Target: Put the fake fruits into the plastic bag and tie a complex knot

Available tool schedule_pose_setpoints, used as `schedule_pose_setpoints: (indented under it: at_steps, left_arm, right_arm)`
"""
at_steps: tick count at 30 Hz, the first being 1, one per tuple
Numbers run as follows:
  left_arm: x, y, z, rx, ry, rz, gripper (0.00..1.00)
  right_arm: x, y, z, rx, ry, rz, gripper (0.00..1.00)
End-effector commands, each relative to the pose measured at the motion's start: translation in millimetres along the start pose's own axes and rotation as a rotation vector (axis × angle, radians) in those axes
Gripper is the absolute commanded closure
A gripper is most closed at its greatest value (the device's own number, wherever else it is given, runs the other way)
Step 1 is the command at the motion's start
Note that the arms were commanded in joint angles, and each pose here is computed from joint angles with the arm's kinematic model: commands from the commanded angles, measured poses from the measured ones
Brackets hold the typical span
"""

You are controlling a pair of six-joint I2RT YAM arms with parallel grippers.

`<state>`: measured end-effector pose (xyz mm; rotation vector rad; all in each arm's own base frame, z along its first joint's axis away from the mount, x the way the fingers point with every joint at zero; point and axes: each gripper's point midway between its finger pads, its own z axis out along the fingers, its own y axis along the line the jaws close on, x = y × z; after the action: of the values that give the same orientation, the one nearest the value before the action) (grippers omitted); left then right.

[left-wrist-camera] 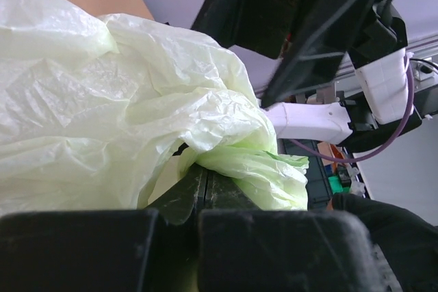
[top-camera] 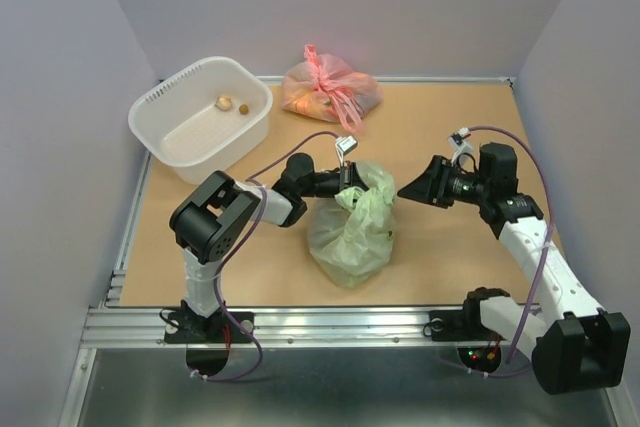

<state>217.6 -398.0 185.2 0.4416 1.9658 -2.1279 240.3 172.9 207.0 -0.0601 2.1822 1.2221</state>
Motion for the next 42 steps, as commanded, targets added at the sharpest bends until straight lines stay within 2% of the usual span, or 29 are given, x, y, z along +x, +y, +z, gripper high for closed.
schedule_pose_setpoints:
  at_steps: [1,3,5,9,13,14,17,18,19,20,24,31,37,42]
  left_arm:
    - [-10.0,-48.2,-5.5,0.130,-0.035,0.220,1.00]
    - [-9.4,-48.0,-5.9,0.127,-0.034,0.218,1.00]
    - [-9.5,-49.1,-6.0,0.129,-0.035,0.223,1.00]
    - [-9.7,-47.8,-5.0,0.126,-0.034,0.222,1.00]
    - [-9.2,-46.3,-4.2,0.126,-0.031,0.216,1.00]
    - [-9.2,-46.1,-4.0,0.126,-0.029,0.215,1.00]
    - [-7.0,-46.9,-1.6,0.131,-0.021,0.217,1.00]
    - [-5.7,-47.6,-0.2,0.134,-0.016,0.219,1.00]
    - [-3.7,-47.1,1.0,0.135,-0.009,0.218,1.00]
    - [-2.4,-47.6,1.7,0.138,-0.005,0.220,1.00]
    - [6.6,-45.7,5.5,0.143,0.026,0.218,1.00]
    - [20.7,-49.0,11.2,0.184,0.068,0.223,1.00]
    - [34.0,-39.8,11.7,0.172,0.099,0.209,1.00]
    - [32.8,-28.6,12.2,0.139,0.078,0.185,1.00]
  right_arm:
    - [-9.0,2.7,-10.0,-0.036,0.003,0.026,0.47]
    - [-4.2,11.0,-11.4,-0.088,0.033,0.022,0.56]
    - [3.8,13.7,-11.0,-0.129,0.069,0.030,0.57]
    - [18.6,8.9,-5.4,-0.180,0.136,0.065,0.48]
    - [29.5,0.1,7.1,-0.183,0.186,0.074,0.44]
    - [29.9,-0.5,9.5,-0.181,0.188,0.076,0.43]
    - [26.6,4.7,21.4,-0.190,0.165,0.070,0.30]
    - [24.1,12.8,27.4,-0.220,0.148,0.030,0.29]
    - [23.7,13.7,32.2,-0.213,0.143,0.058,0.27]
    - [17.7,19.0,36.1,-0.234,0.115,0.027,0.22]
    - [12.8,22.7,50.1,-0.249,0.105,0.021,0.18]
    - [-2.6,20.6,75.5,-0.271,0.089,0.014,0.17]
    - [-17.8,37.4,90.4,-0.323,0.047,0.021,0.15]
    - [-4.8,46.7,95.1,-0.335,0.077,-0.005,0.08]
